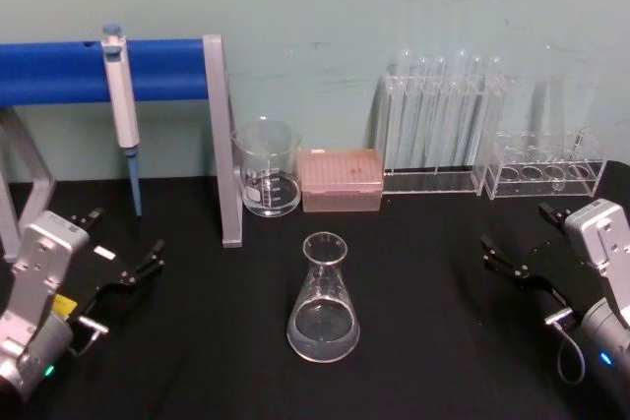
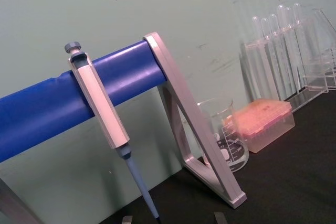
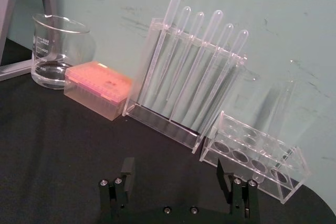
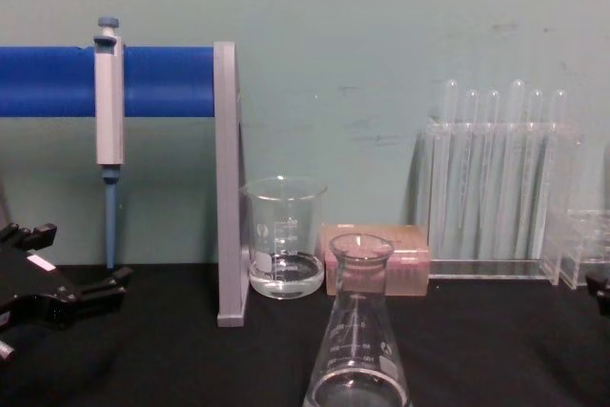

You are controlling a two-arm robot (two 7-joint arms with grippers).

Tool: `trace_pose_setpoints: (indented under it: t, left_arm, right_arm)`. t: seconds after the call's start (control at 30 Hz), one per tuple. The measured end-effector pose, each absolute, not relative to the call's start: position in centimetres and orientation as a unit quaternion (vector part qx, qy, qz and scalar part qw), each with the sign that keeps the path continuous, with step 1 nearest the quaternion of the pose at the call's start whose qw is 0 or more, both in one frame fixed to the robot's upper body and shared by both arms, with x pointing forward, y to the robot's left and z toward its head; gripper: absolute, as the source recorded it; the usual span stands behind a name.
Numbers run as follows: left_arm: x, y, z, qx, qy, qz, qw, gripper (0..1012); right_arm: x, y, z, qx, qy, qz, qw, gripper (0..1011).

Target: Grasp the erlenmeyer flask with one hand, shake it three times, then place it back.

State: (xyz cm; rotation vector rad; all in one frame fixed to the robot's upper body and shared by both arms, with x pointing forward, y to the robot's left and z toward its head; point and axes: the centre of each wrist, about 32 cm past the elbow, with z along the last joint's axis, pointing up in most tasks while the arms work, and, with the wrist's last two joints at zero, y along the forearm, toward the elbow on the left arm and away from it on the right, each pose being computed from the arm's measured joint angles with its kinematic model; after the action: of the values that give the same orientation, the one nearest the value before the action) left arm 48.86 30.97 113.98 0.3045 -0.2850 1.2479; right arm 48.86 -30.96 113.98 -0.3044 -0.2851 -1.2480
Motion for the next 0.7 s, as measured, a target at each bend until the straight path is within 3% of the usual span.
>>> trace_pose_setpoints:
  t: [0.7]
  left_arm:
    - [48.86,30.96,113.98,0.141,-0.132,0.58,0.791,1001]
  right_arm:
    - [48.86,-30.97,113.98,-0.141,-0.132,-0.58,0.791,1000]
